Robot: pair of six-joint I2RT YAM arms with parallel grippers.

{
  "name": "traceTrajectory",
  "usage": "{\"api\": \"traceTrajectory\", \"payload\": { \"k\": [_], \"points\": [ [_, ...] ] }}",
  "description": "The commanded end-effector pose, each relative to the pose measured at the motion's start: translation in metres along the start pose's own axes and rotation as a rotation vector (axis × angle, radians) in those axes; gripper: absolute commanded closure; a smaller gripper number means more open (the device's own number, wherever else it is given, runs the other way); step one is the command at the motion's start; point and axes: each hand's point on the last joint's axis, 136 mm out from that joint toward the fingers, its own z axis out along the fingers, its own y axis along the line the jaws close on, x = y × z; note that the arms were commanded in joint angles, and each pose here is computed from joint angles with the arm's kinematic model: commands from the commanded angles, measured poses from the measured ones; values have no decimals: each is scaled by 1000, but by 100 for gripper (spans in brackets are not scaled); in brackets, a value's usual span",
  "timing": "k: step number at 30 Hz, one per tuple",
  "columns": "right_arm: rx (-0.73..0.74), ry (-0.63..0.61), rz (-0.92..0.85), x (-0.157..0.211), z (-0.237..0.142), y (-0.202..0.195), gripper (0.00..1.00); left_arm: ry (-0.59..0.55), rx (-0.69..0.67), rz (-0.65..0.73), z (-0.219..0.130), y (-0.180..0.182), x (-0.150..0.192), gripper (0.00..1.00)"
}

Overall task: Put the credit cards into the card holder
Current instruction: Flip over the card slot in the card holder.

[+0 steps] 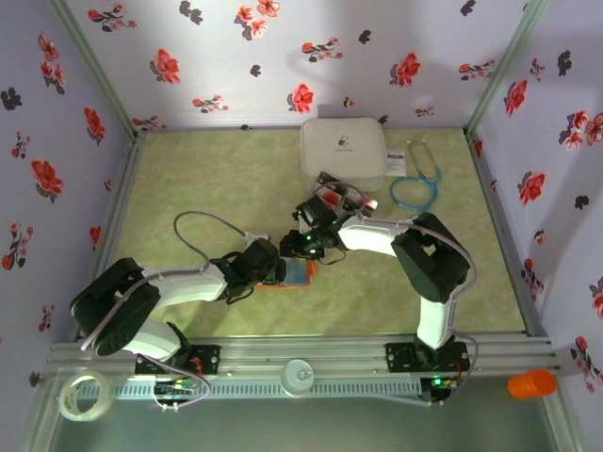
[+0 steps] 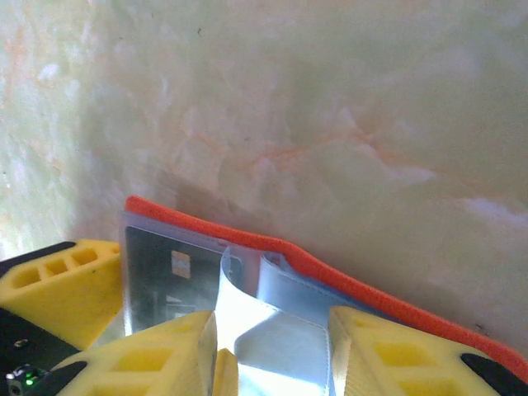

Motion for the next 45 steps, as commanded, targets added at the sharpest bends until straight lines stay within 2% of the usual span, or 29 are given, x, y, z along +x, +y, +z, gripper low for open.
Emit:
{"api": "traceTrajectory", "payload": {
  "k": [1,9,17,25,32,45],
  "points": [
    [-52,18,34,2,3,4,60,63,-19,24,1,10,20,25],
    [-120,-10,57,-4,-10,19,61,21,-1,9,-11,7,5,11],
    [-174,-30,74,-2,-22,33,61,-90,26,-53,-44,15,-28,0],
    [-224,-25,55,5,-23,61,61,-158,3,-125,-67,46,-44,0],
    [-254,12,51,15,0,81,61,-173,-10,-178,-74,66,-41,0],
    [-230,53,106,28,47,69,61,-182,-22,-211,-78,80,-39,0]
  ]
}}
